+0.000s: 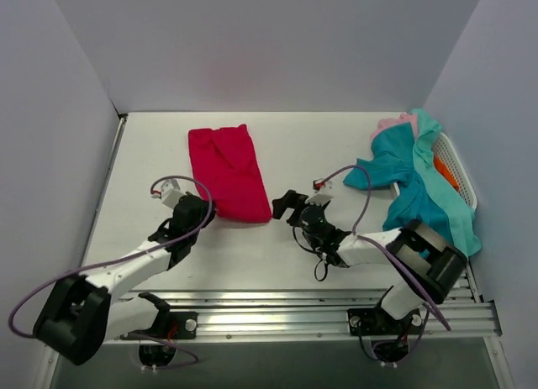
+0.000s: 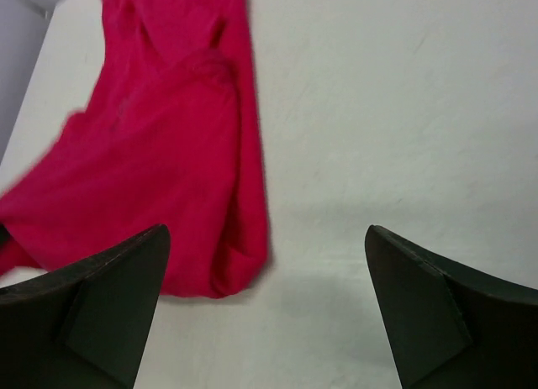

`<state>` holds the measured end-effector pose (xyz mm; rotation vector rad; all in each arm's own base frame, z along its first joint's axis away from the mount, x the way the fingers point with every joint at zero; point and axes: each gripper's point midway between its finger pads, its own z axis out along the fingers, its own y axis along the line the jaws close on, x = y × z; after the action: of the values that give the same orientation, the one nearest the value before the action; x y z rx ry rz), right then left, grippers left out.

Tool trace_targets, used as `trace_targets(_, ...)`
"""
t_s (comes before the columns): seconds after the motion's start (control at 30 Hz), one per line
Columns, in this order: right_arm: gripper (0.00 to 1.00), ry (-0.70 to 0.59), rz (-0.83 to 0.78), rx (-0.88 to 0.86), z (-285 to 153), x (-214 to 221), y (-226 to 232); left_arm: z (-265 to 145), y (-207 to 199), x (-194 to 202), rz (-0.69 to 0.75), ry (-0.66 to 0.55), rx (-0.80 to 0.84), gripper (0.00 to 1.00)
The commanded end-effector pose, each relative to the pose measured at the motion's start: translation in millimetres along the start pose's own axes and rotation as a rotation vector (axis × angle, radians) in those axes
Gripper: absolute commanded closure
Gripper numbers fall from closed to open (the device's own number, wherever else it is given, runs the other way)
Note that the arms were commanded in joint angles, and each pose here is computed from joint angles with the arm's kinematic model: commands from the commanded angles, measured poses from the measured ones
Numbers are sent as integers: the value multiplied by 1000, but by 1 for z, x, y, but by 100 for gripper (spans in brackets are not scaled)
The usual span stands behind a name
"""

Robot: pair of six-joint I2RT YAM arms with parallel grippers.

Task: Fold and stack the t-shirts
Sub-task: Fold the tshirt

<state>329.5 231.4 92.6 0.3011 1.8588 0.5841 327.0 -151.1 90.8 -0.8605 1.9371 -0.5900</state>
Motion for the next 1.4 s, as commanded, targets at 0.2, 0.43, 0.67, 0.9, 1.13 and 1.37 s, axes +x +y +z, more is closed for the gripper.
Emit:
trace_targets(0.2,3,204,110,-251,-16,108,81,-40,57,-42,183,-106,-181,97)
trace_targets(0.43,4,288,157,-306,-15,142,101,-34,69,-31,205,-65,-213,97)
trace_targets(0.67,5,300,135,-303,-25,140,113,-31,75,-24,211,-46,-219,94)
trace_targets(0.9,16,309,128,-315,-40,139,117,-27,75,-18,207,-33,-205,94)
trace_targets(1.13,56,329,120,-323,-42,151,122,-26,80,-13,209,-17,-210,94)
trace_targets(1.37,70,344,108,-316,-37,162,122,-28,83,-11,210,-14,-209,94)
